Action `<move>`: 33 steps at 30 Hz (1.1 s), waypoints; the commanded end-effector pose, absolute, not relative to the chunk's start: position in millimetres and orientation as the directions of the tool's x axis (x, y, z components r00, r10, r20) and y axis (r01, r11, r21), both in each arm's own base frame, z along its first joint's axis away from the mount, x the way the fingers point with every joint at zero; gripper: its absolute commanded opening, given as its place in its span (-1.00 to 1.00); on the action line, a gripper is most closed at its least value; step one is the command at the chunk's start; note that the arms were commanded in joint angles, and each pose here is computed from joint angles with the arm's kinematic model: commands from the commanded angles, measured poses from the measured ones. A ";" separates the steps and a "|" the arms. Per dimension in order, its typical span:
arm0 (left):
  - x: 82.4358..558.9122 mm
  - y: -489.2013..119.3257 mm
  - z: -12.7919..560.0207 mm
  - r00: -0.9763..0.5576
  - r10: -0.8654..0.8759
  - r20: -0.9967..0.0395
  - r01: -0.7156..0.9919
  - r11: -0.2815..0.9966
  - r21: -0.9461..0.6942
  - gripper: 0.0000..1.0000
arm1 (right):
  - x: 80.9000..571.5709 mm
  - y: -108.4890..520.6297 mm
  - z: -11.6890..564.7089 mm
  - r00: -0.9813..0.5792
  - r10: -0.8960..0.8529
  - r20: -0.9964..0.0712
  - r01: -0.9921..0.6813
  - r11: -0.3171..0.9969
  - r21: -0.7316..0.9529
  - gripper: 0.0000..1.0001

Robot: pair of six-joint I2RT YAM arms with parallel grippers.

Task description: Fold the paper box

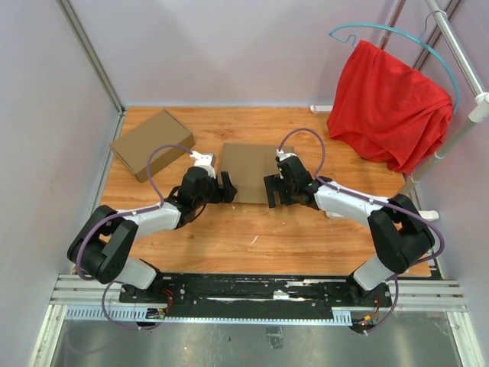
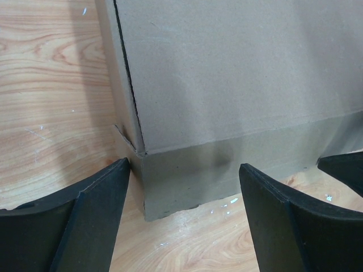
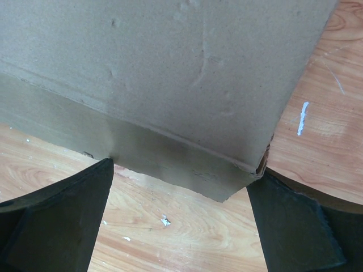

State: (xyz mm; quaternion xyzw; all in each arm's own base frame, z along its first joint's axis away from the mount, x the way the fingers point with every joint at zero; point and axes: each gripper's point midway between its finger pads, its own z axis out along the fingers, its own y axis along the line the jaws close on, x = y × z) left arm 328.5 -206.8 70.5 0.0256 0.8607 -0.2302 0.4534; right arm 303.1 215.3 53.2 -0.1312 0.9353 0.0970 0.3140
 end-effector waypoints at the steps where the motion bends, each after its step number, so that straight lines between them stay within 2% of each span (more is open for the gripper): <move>1: 329.8 -220.1 80.0 -0.601 -0.163 -0.783 0.289 0.868 -0.403 0.64 | 297.8 229.9 68.6 -0.765 -0.172 -0.620 -0.340 0.926 0.163 0.97; 16: 321.1 -212.5 84.9 -0.696 -0.091 -0.712 0.242 0.904 -0.352 0.55 | 284.7 226.1 75.3 -0.850 -0.145 -0.507 -0.295 0.927 0.230 1.00; 33: 312.4 -211.9 84.3 -0.740 -0.069 -0.669 0.233 0.907 -0.352 0.47 | 274.2 225.0 81.7 -0.897 -0.089 -0.433 -0.262 0.896 0.359 0.87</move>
